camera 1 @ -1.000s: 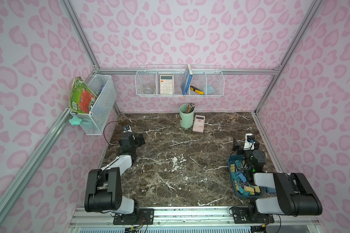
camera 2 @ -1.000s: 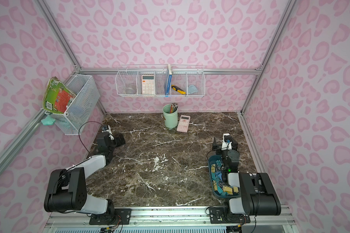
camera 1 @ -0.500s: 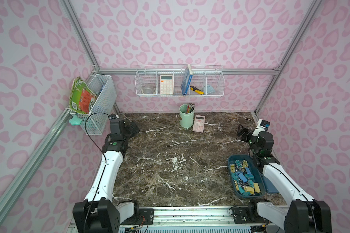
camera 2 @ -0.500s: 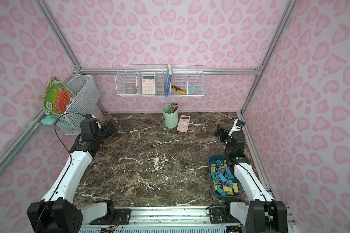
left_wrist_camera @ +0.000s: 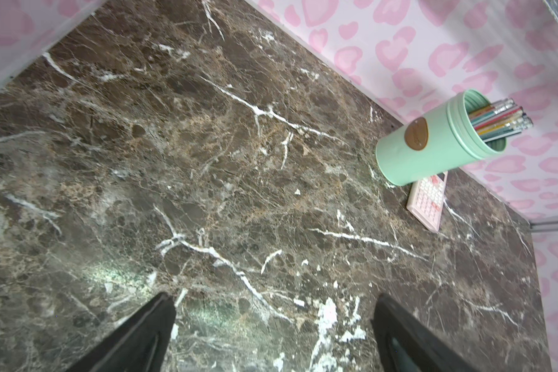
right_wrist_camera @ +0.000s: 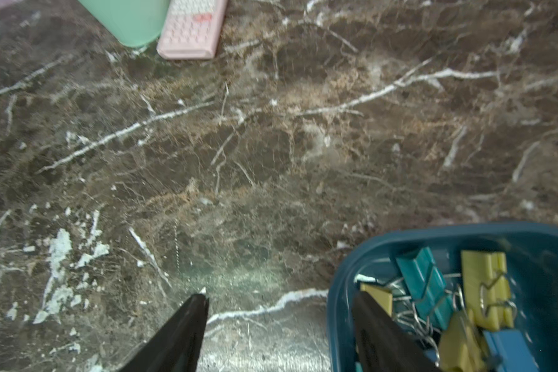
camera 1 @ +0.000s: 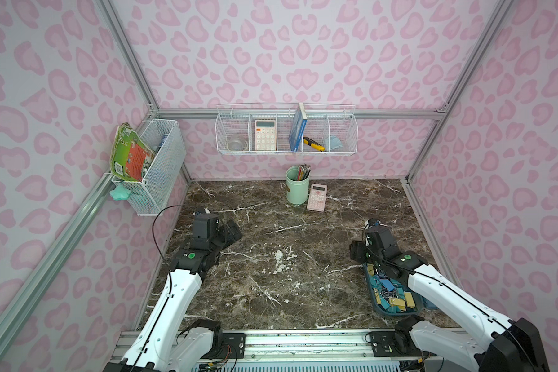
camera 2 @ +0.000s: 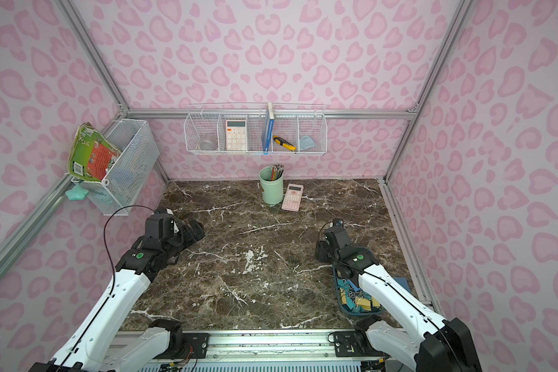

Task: Take out the binder clips from the storage box
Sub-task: Move the storage box to the center of the board.

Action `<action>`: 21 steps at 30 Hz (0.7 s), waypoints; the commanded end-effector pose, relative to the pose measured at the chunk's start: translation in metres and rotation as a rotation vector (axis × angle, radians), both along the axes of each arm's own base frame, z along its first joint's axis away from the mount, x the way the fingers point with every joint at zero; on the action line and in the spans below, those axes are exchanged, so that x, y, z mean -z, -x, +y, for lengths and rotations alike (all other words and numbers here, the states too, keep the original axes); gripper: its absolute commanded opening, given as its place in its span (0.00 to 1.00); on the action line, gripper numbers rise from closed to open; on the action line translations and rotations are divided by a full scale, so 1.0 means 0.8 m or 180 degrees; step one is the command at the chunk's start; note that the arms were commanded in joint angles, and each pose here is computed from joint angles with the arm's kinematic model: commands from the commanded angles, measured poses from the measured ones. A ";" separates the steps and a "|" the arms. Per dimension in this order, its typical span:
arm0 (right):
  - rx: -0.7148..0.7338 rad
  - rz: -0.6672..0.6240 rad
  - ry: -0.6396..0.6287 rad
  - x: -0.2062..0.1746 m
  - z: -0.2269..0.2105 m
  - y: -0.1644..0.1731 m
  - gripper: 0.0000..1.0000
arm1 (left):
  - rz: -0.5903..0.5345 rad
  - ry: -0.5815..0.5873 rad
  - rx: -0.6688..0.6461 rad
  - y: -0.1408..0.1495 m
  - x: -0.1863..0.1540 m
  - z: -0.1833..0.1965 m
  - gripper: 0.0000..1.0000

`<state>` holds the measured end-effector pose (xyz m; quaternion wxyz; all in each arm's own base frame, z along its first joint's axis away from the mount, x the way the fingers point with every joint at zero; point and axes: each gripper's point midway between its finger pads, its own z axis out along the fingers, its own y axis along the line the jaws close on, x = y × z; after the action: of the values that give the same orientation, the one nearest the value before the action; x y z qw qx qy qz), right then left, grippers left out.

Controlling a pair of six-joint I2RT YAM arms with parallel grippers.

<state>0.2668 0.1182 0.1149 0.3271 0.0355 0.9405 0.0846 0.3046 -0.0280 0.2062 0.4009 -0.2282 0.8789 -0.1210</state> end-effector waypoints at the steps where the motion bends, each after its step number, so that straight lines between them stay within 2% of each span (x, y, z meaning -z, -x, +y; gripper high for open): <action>1: 0.0236 0.0300 0.0149 0.030 -0.023 0.030 0.57 | 0.0130 0.0042 0.0105 0.012 0.005 -0.012 0.99; 4: 0.0157 0.0425 0.0054 0.050 -0.015 0.040 0.48 | 0.0172 0.0073 0.0187 0.019 0.005 -0.021 0.99; 10: 0.0051 0.0570 0.0098 0.070 -0.001 0.042 0.19 | 0.0218 0.0061 0.0241 0.031 0.000 -0.027 0.99; 14: -0.0056 0.0511 0.0084 0.065 0.031 0.031 0.09 | 0.0221 0.0051 0.0256 0.040 -0.007 -0.028 0.99; 16: -0.0101 0.0513 0.0030 0.064 0.057 0.022 0.01 | 0.0212 0.0056 0.0275 0.044 -0.010 -0.030 0.99; 21: -0.0244 0.0497 0.0031 0.061 0.135 -0.005 0.00 | 0.0184 0.0083 0.0267 0.051 -0.013 -0.030 0.99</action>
<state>0.2568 0.1886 0.0600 0.2363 -0.0044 0.9702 0.0526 0.2689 -0.0537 0.2167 0.3708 -0.1939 0.8967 -0.1448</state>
